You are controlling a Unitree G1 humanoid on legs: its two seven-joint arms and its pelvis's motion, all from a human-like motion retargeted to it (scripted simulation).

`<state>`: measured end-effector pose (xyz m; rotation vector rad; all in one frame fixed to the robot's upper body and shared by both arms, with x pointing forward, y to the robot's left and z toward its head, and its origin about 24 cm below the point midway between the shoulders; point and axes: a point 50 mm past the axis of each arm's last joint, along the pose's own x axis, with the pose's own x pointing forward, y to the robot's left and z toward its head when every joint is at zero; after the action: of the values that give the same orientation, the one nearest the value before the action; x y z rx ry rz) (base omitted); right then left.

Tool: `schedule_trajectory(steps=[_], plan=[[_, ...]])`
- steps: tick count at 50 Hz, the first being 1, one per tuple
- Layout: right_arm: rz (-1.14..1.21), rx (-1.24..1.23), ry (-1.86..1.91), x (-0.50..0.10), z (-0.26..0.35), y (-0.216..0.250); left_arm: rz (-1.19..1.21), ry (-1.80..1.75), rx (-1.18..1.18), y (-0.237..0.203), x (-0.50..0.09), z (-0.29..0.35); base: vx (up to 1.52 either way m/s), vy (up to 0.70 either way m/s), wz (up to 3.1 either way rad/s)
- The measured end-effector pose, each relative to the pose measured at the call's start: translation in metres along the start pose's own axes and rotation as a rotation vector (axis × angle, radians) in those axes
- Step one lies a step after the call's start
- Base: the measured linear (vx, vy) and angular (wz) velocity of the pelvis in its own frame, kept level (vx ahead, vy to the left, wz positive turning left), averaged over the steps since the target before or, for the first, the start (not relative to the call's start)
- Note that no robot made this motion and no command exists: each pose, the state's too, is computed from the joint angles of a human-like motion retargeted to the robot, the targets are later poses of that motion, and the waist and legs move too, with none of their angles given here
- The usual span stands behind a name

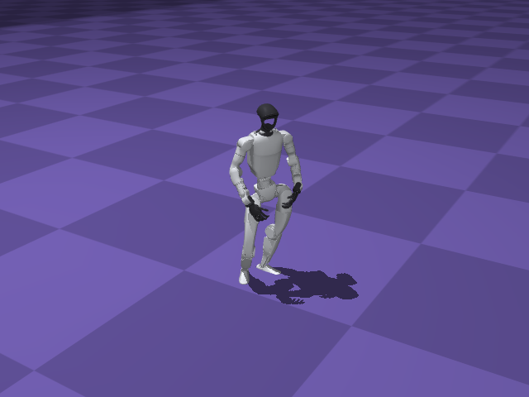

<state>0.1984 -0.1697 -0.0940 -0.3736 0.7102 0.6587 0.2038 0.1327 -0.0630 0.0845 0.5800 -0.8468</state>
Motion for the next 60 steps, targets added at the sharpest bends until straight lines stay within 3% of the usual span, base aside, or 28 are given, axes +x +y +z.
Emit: schedule_trajectory(steps=[18,40,60], plan=[[0.033,-0.049,0.062,-0.004,-0.015,0.006,-0.114,-0.043,0.043,-0.017,0.011,0.018,0.01,0.02,0.18],[-0.013,-0.154,-0.290,0.001,0.075,0.003,-0.154,-0.212,0.044,-0.031,0.019,0.056,0.00,0.03,0.35],[0.023,-0.293,-0.257,0.003,0.079,0.007,-0.154,-0.238,0.078,-0.030,0.021,0.068,-0.01,0.01,0.17]])
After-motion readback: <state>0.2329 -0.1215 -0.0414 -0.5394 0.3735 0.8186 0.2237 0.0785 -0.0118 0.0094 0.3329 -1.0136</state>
